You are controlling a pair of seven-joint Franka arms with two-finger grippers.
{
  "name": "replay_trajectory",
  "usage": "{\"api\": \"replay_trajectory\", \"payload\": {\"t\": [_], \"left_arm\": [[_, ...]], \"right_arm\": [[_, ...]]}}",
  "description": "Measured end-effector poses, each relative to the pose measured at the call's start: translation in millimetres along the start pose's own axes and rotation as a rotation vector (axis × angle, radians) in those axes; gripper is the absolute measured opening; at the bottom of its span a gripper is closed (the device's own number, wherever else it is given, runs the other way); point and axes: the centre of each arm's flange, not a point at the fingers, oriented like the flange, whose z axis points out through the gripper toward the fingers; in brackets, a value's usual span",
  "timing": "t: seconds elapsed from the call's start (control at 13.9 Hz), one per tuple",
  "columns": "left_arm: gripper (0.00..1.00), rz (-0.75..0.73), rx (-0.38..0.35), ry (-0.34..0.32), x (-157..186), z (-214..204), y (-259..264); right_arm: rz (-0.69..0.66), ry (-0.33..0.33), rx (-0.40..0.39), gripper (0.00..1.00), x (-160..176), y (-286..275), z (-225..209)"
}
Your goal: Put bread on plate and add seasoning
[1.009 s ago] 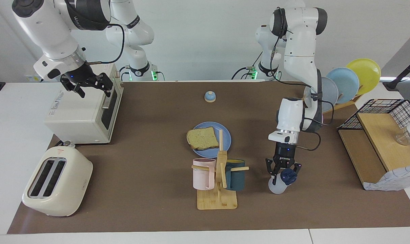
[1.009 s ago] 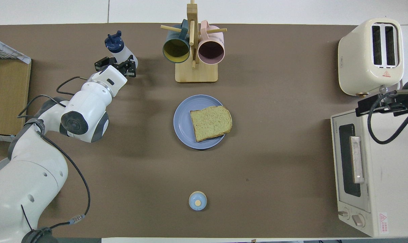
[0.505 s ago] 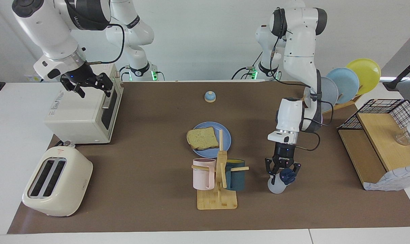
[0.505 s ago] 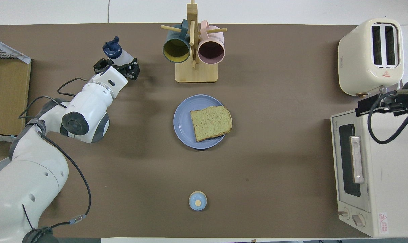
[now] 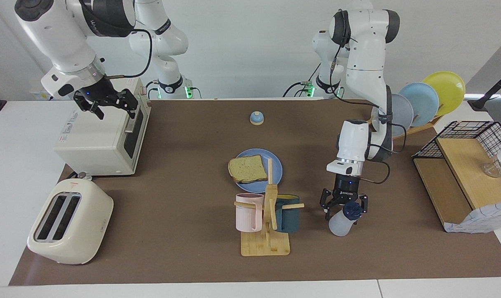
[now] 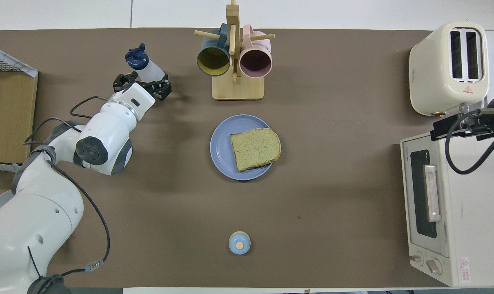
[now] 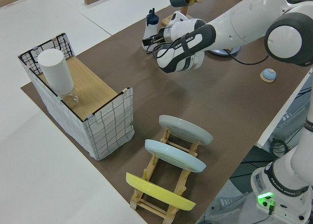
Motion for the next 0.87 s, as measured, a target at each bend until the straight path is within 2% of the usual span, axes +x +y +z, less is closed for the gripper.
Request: {"api": "replay_trajectory", "payload": {"t": [0.29,0.72,0.87], "left_arm": [[1.00,-0.008,0.005,0.001,-3.3,-13.0,-5.9],[1.00,-0.033,0.005,0.014,3.8,-69.8,-9.3],[1.00,-0.038,0.004,-0.004,-1.5,-84.6,-7.4]], "right_arm": [[0.000,0.000,0.000,1.00,0.0,0.0,0.0],[0.000,0.000,0.000,1.00,0.0,0.0,0.0],[0.000,0.000,0.000,1.00,0.0,0.0,0.0]]}}
